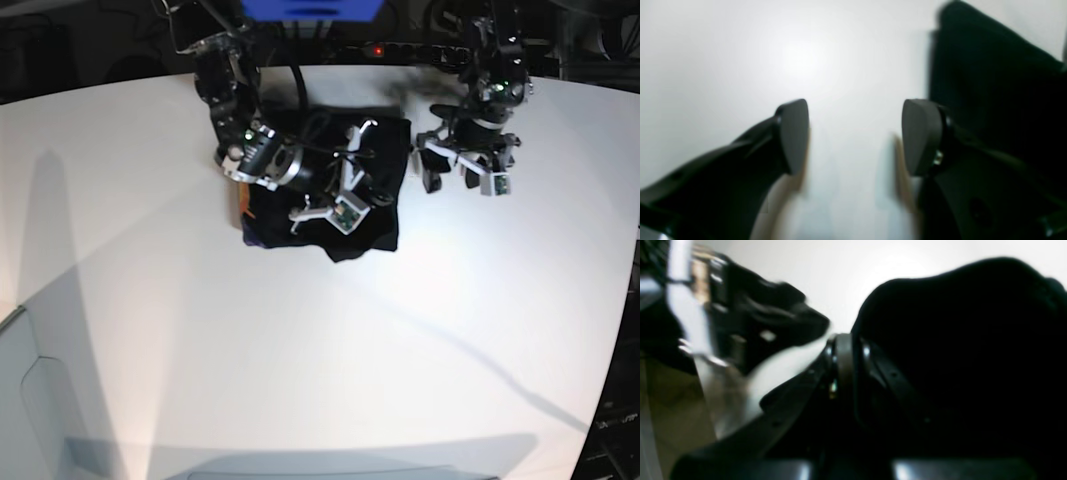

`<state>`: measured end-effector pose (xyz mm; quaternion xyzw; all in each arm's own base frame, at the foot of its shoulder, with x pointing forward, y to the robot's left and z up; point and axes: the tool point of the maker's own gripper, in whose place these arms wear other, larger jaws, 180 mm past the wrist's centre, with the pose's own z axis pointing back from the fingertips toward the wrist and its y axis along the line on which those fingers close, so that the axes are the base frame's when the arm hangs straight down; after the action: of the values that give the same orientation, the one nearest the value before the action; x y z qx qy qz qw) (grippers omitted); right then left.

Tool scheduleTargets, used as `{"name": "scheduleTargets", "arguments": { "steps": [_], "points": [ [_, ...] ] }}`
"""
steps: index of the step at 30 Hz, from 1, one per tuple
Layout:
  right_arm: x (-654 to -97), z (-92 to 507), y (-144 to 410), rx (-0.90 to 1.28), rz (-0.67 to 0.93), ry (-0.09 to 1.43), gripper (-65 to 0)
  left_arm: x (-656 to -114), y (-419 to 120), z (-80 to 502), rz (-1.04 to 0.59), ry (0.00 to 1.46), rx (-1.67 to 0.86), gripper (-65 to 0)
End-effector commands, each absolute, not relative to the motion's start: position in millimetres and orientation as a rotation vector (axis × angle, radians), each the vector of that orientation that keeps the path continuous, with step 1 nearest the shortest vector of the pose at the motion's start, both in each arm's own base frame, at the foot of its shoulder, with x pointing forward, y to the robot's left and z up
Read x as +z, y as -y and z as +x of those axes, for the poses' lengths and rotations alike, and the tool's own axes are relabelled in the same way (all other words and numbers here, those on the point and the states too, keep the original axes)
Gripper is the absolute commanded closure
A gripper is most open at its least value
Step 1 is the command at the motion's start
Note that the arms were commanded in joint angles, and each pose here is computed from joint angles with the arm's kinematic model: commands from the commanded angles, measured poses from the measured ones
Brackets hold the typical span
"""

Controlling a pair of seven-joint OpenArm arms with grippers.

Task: Fold the T-shirt properly
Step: 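Fold the strip end held by the right gripper over onto the folded half, then release the shirt and press the folded bundle flat with the right gripper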

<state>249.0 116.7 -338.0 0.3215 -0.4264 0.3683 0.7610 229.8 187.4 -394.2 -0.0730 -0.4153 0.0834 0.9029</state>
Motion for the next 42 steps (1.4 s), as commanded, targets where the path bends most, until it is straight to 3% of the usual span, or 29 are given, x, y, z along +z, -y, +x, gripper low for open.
{"name": "scheduleTargets", "arguments": {
  "steps": [1, 5, 9, 13, 16, 23, 30, 35, 42],
  "points": [
    [-322, 254, -125, 0.788, 0.745, 0.979, 0.0, -378, -197, 233, -0.131, 0.916, 0.183, -42.3],
    [-337, 257, -130, 0.785, 0.752, 0.934, -1.5, -358, -233, 223, -0.041, 0.96, 0.228, -42.3],
    [-340, 255, -136, 0.801, 0.76, 0.914, -14.8, -352, -250, 218, 0.002, 0.974, 0.254, -42.3],
    [-313, 255, -144, 0.823, 0.775, 0.99, -29.5, -350, -263, 215, 0.031, 0.977, 0.274, -42.3],
    [-278, 263, -137, 0.832, 0.754, 1.099, -34.8, -349, -266, 215, 0.039, 0.979, 0.272, -42.4],
    [-236, 282, -72, 0.732, 0.596, 1.272, -35.2, -347, -267, 216, 0.041, 0.982, 0.27, -42.4],
    [-279, 276, -9, 0.612, 0.464, 1.169, -35.2, -346, -267, 217, 0.04, 0.987, 0.271, -42.4],
    [-302, 247, -18, 0.625, 0.509, 1.083, -35.2, -345, -267, 219, 0.04, 0.993, 0.269, -42.4],
    [-327, 210, -80, 0.735, 0.678, 0.962, -35.2, -337, -284, 218, 0.081, 1.013, 0.297, -42.4]
  ]
}}
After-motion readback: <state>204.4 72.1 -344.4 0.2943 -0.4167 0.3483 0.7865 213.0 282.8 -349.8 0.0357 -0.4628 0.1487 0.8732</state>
